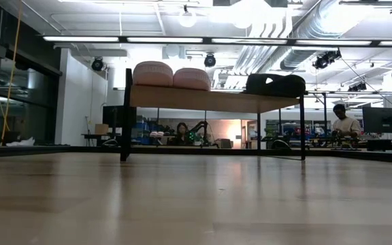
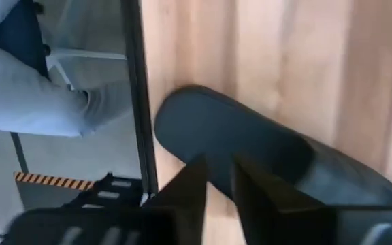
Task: Pick and place slides into the shelf
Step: Put the black slipper on the shelf
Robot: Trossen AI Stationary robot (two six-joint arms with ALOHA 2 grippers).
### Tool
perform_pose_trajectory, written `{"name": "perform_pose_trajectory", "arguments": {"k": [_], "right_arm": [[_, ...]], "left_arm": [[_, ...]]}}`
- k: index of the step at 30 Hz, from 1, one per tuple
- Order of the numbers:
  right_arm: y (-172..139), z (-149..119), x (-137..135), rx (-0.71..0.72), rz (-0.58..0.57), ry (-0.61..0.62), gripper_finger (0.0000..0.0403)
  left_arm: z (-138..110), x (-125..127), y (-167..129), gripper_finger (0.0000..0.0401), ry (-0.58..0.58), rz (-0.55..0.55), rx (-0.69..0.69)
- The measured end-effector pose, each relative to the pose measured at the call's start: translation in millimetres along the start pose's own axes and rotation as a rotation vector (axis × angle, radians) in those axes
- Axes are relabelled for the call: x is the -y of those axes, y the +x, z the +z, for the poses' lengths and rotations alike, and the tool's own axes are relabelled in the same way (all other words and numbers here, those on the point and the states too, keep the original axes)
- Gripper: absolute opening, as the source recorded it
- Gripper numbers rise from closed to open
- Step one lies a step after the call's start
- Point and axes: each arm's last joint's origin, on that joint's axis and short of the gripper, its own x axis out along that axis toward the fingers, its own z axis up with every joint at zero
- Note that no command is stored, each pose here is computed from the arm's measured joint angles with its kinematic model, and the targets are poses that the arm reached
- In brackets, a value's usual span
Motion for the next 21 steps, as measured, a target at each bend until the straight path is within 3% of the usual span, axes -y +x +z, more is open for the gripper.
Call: {"name": "perform_pose_trajectory", "arguments": {"k": [5,10,21], "right_arm": [[26,0,-15,0.025,-0.018,-0.011,0.0126],[43,-8,-14,-0.036,-0.140,0.027,0.0181],[46,-18,-6,-0.090,-0.303,0.023,0.0196]], "left_arm": [[0,0,0,0.0246,0.000,0.000,0.000],[0,0,0,0.0246,0.000,0.000,0.000],[-7,-2,6,0.0246,-0.001,0.009,-0.032]]}}
